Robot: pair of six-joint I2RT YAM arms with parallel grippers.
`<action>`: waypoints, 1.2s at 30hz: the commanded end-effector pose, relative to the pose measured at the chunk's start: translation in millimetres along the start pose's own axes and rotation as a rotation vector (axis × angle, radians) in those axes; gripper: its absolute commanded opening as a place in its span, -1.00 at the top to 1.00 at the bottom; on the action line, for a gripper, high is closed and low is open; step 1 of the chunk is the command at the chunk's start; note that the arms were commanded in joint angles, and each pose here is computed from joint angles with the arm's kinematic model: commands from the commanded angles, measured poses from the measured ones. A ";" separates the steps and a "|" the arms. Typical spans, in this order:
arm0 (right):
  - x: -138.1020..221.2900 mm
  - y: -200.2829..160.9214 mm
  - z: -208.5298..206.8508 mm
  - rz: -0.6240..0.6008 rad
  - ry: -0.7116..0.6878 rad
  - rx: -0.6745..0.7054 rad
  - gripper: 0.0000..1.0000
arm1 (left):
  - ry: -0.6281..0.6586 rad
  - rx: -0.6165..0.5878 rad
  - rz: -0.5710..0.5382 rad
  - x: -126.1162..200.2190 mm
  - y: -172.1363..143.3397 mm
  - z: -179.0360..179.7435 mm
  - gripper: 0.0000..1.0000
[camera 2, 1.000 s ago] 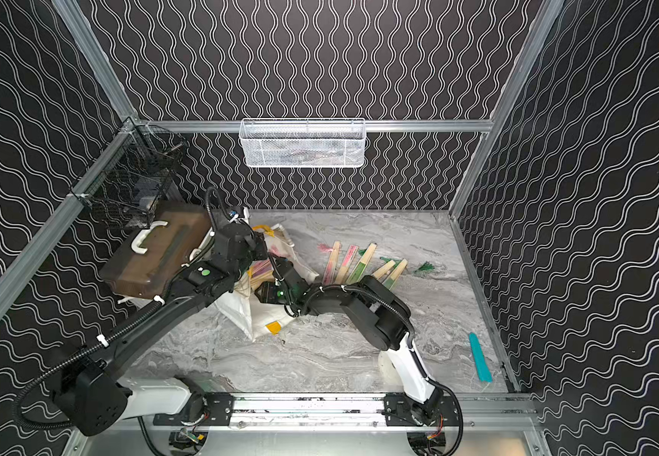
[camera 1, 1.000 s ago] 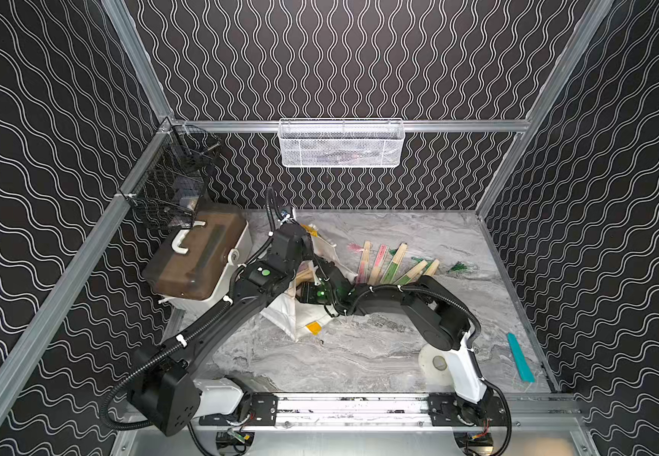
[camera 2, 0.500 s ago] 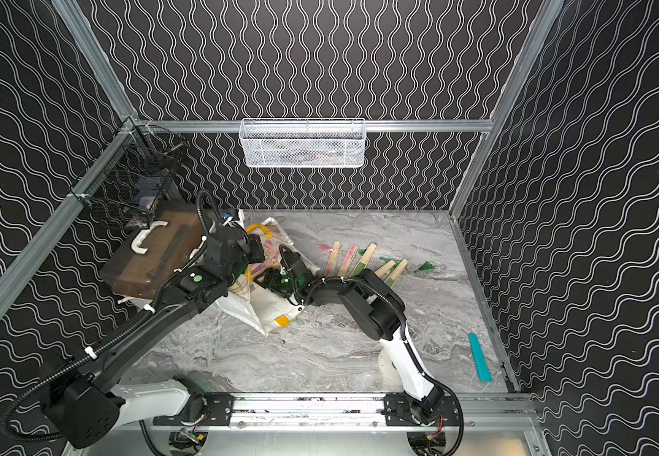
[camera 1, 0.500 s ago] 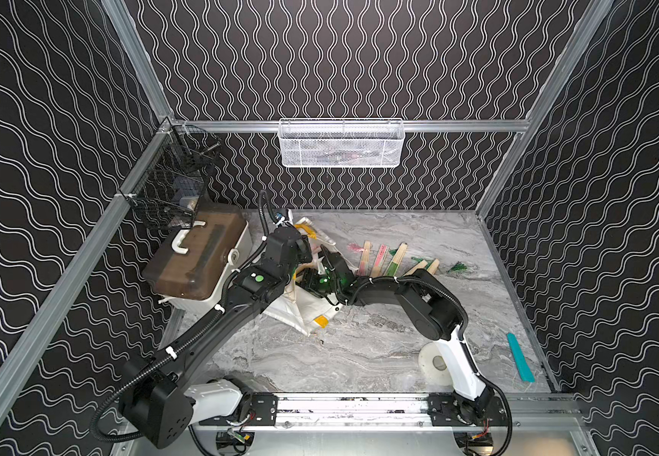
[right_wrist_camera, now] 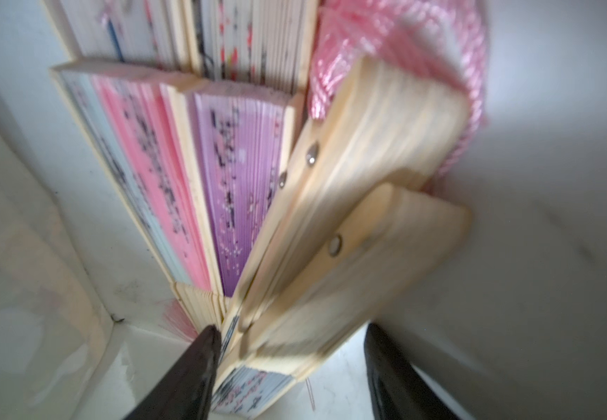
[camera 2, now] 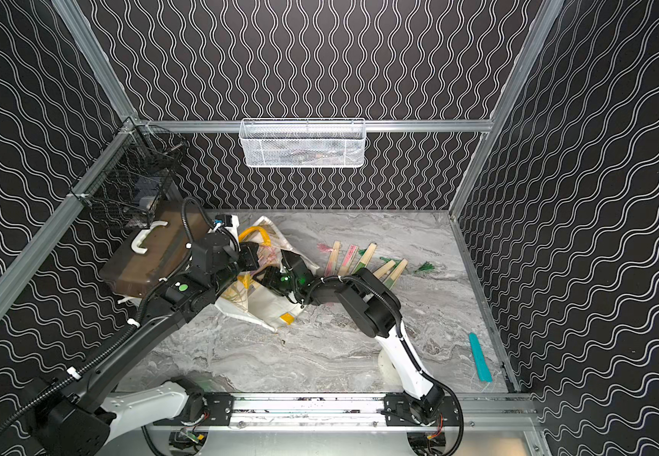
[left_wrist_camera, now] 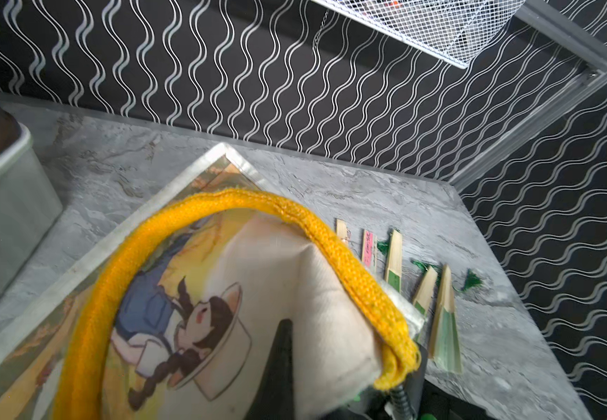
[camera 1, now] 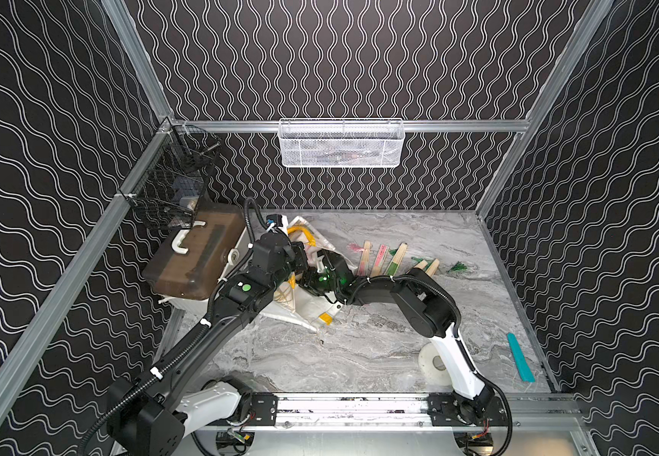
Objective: Take out the folding fans from the tote bags
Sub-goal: Pick up the folding fan from the canvas bag.
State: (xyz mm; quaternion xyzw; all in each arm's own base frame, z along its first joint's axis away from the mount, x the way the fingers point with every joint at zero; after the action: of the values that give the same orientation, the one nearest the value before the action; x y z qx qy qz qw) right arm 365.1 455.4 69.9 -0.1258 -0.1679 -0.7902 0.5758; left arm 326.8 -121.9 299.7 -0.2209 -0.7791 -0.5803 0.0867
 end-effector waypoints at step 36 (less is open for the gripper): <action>40.5 -17.2 44.5 -0.041 0.051 0.225 0.40 | 0.106 0.044 -0.029 -14.4 -11.9 22.4 1.00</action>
State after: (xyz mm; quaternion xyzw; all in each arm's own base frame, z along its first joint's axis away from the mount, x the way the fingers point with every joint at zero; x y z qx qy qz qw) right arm 337.6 440.7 107.0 -0.0813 -0.2226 -0.7790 0.5805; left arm 331.1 -114.2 267.9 -0.2095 -0.7896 -0.5639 0.1211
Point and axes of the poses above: each gripper's point midway between its finger pads, its own x axis back along the fingers, its own z axis along the line the jaws close on, y = z × x, the point moved 4 cm from there along x, back along the fingers, and after that the axes turned 7 degrees about -x, right-handed, at the moved point
